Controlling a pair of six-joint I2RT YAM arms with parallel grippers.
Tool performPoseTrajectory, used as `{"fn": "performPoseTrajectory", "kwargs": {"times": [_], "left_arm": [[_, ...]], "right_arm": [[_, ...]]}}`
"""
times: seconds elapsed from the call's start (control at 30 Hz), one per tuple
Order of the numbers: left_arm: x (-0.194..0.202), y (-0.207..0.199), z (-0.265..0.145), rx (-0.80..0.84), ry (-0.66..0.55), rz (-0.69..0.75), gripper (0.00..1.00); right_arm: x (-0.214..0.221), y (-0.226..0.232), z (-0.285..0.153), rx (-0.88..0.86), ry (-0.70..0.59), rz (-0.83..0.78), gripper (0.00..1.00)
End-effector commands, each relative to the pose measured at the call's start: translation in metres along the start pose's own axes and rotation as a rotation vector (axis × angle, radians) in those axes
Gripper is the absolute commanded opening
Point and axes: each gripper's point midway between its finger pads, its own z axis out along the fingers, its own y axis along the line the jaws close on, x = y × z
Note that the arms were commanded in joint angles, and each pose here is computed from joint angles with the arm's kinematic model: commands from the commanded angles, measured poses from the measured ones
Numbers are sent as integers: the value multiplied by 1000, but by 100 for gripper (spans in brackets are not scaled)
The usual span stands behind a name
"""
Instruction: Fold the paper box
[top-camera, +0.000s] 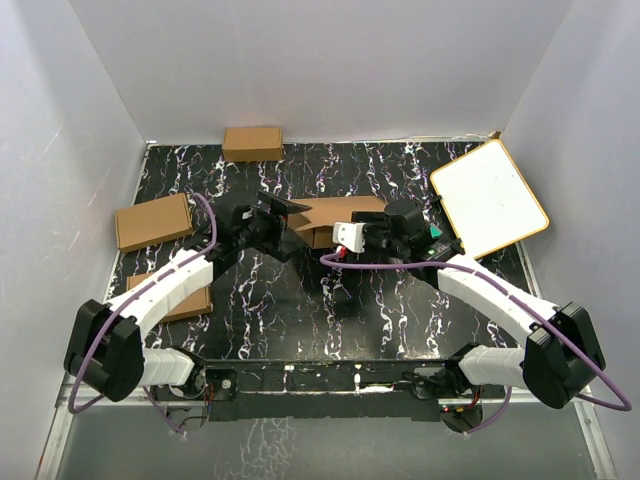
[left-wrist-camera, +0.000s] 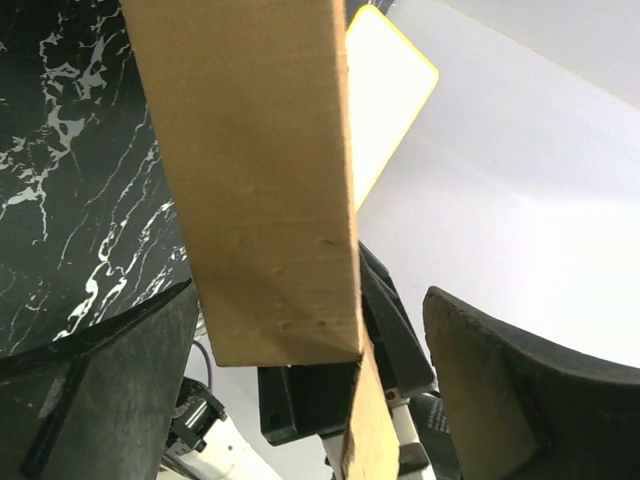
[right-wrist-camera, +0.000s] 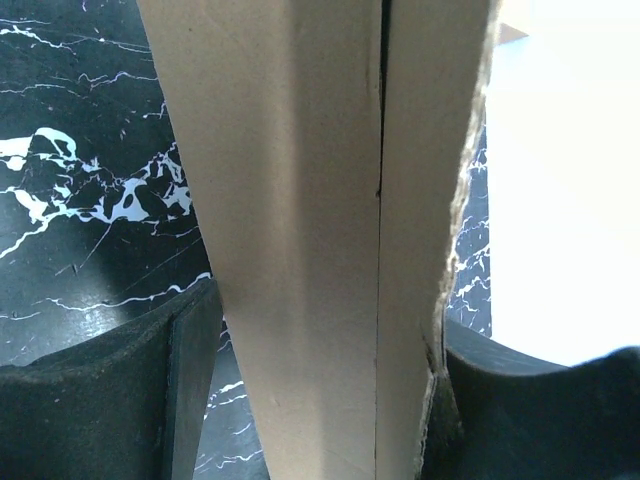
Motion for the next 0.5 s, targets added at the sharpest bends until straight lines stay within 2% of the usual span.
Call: {"fn": "performPoseTrajectory", "kwargs": {"times": [0.0,0.27,0.47], "left_arm": [[-3,-13,-19,67,-31,19,96],[-14,-2,-40,69,-121,66,97],[-27,3,-69,90,-249,198,97]], "right_arm": [[-18,-7,-7,3,-65,65,49],[-26,-19,-16,27,-109,175,49],[-35,-30,-25,38,-156,274,49]]}}
